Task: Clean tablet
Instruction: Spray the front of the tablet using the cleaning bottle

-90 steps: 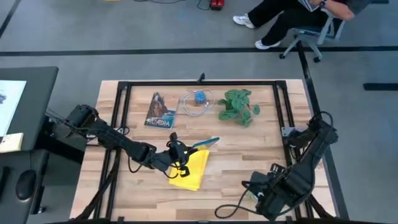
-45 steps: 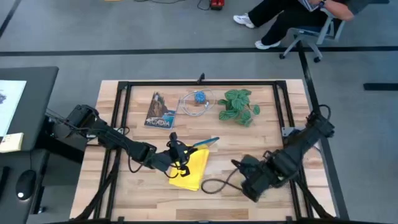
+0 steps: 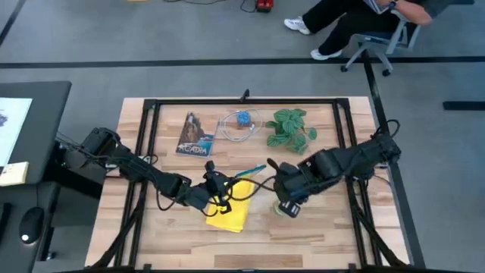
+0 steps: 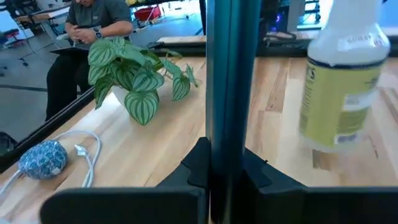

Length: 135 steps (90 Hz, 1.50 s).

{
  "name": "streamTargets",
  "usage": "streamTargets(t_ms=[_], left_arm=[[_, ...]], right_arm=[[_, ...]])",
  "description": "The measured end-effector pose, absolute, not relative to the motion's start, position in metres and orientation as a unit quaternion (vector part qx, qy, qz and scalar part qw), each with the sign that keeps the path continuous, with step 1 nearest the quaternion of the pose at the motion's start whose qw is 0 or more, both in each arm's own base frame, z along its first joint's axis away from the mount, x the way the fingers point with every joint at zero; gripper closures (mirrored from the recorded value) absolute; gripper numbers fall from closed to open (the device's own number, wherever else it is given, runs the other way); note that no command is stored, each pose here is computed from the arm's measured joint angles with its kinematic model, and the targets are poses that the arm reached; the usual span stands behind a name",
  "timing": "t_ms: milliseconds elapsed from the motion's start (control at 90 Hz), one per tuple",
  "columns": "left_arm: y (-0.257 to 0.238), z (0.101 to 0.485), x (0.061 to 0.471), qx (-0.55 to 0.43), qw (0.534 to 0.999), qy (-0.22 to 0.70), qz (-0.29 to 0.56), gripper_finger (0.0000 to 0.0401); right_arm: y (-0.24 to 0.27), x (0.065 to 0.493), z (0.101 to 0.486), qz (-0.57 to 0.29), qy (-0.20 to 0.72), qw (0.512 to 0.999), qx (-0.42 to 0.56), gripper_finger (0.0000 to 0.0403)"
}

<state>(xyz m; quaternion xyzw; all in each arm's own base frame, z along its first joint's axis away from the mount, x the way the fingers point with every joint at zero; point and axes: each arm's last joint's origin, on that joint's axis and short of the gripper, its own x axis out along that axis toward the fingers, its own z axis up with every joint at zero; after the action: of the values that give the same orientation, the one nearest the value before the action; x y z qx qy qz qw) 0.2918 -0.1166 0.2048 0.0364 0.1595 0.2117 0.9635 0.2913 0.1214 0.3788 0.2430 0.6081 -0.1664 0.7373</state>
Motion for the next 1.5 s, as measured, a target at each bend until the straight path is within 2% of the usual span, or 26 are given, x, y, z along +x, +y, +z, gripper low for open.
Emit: streamTargets(t_ms=[611, 722, 956, 1056, 1211, 1344, 1500], left_arm=[[-0.122, 0.202, 0.287, 0.040, 0.961, 0.170, 0.213, 0.0392], [-0.122, 0.201, 0.287, 0.040, 0.961, 0.171, 0.214, 0.0392], [-0.123, 0.201, 0.286, 0.041, 0.961, 0.171, 0.212, 0.0392], [-0.126, 0.201, 0.285, 0.049, 0.962, 0.175, 0.206, 0.0392], [-0.134, 0.200, 0.279, 0.064, 0.962, 0.185, 0.189, 0.0392], [-0.136, 0.202, 0.272, 0.035, 0.965, 0.208, 0.154, 0.0392], [-0.137, 0.192, 0.263, 0.020, 0.954, 0.257, 0.152, 0.0392]], right_arm=[[0.127, 0.299, 0.359, -0.150, 0.608, 0.749, 0.214, 0.0332], [0.128, 0.302, 0.359, -0.129, 0.600, 0.763, 0.205, 0.0303], [0.129, 0.304, 0.360, -0.109, 0.594, 0.774, 0.191, 0.0188], [0.128, 0.304, 0.361, -0.115, 0.590, 0.778, 0.184, 0.0157], [0.134, 0.301, 0.374, -0.123, 0.550, 0.814, 0.137, 0.0149], [0.143, 0.294, 0.394, -0.121, 0.504, 0.848, 0.105, 0.0150], [0.151, 0.287, 0.406, -0.123, 0.470, 0.870, 0.079, 0.0150]])
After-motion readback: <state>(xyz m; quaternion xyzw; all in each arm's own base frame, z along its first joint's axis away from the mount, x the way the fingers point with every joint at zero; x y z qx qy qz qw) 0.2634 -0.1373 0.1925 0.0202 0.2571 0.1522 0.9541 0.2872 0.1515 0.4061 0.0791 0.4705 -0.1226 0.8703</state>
